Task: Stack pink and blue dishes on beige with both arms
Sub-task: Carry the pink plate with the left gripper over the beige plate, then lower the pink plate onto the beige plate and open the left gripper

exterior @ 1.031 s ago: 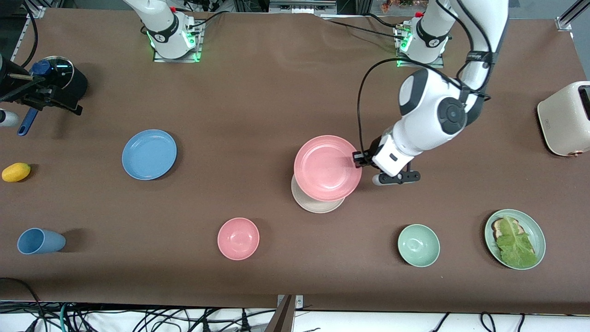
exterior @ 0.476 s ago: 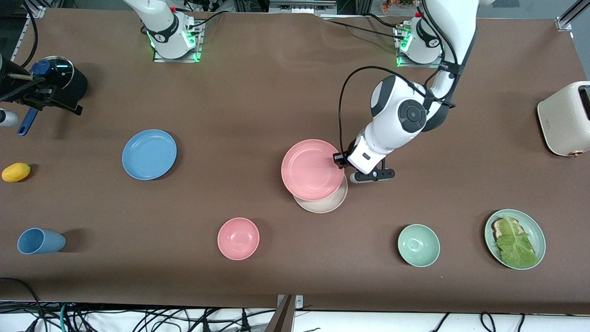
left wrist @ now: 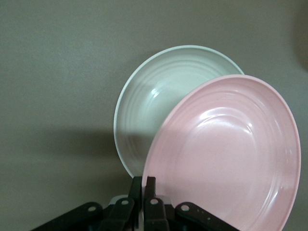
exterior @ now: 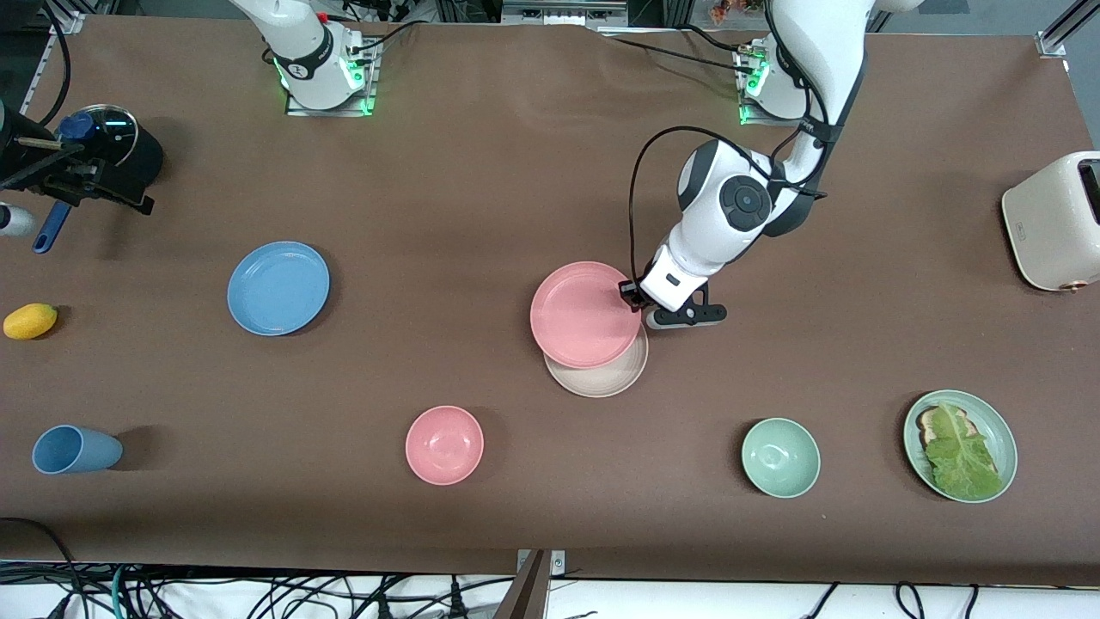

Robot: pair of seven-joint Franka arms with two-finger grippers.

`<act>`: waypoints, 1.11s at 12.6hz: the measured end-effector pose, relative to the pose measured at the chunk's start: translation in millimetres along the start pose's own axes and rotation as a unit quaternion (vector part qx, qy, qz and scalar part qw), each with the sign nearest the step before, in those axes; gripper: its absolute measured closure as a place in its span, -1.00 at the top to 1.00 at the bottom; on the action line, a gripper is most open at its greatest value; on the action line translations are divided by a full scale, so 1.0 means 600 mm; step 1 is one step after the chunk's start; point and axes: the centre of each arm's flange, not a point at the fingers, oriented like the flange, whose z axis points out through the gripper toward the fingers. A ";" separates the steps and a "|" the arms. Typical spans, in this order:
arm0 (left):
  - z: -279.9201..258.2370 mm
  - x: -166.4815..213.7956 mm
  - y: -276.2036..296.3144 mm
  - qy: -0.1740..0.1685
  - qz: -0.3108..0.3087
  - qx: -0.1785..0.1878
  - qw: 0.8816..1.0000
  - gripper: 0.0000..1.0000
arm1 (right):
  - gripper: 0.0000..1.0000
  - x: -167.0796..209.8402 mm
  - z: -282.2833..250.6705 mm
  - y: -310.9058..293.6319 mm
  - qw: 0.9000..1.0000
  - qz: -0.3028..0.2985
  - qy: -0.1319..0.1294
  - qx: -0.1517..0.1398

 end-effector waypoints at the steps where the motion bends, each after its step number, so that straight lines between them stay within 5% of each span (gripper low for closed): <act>1: 0.005 -0.001 -0.004 0.003 -0.001 0.001 1.000 -0.89 | 1.00 0.000 0.000 0.000 1.000 0.000 0.000 0.000; 14: 0.057 0.029 -0.039 0.043 -0.015 0.005 0.999 -0.89 | 1.00 0.000 0.000 0.000 1.000 0.000 0.000 0.000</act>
